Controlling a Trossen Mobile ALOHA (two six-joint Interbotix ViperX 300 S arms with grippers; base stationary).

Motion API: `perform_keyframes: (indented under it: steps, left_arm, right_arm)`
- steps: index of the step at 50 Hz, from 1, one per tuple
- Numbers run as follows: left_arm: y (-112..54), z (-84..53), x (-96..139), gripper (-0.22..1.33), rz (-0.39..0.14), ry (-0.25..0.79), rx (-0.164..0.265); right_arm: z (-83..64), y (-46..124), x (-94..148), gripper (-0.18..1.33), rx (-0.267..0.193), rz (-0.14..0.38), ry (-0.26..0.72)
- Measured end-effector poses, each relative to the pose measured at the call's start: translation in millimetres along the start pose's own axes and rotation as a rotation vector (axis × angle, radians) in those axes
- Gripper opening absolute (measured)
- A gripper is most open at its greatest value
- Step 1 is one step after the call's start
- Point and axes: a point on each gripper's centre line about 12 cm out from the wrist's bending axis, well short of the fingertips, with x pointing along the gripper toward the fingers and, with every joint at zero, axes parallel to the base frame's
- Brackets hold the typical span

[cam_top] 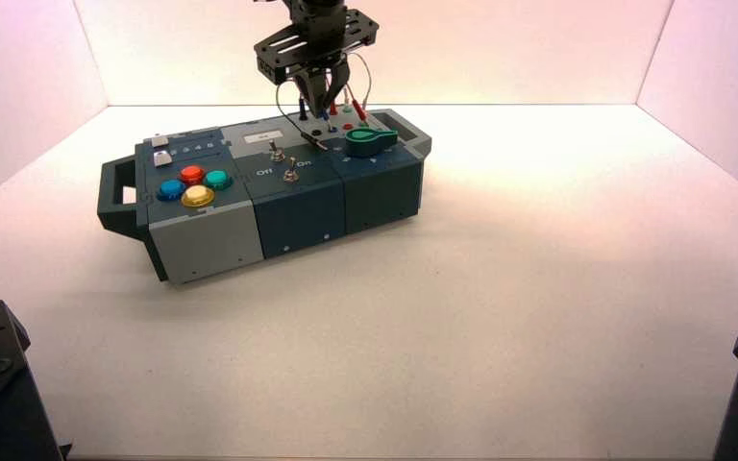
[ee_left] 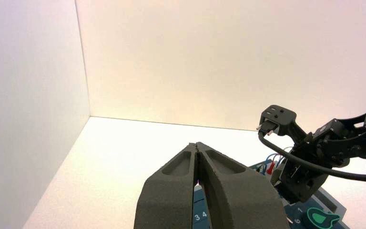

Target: Insert the blue wire.

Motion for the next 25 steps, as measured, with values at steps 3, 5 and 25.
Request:
perform_keyframes:
  steps: [3,5,25]
  left_arm:
    - [-0.2,-0.4,0.2,-0.16,-0.001,0.003,0.002]
    - [-0.2,-0.2,0.0,-0.16,-0.001,0.002,0.003]
    - [-0.3,0.2,-0.2,-0.16,-0.002,-0.001,0.002]
  right_arm:
    - [0.0,-0.9,0.1,0.01,0.0,-0.002,0.0]
    - [-0.5,0.0,0.7,0.01,0.0,-0.001,0.003]
    - [0.1,-2.3,0.1,0.01,-0.008,-0.013,-0.001]
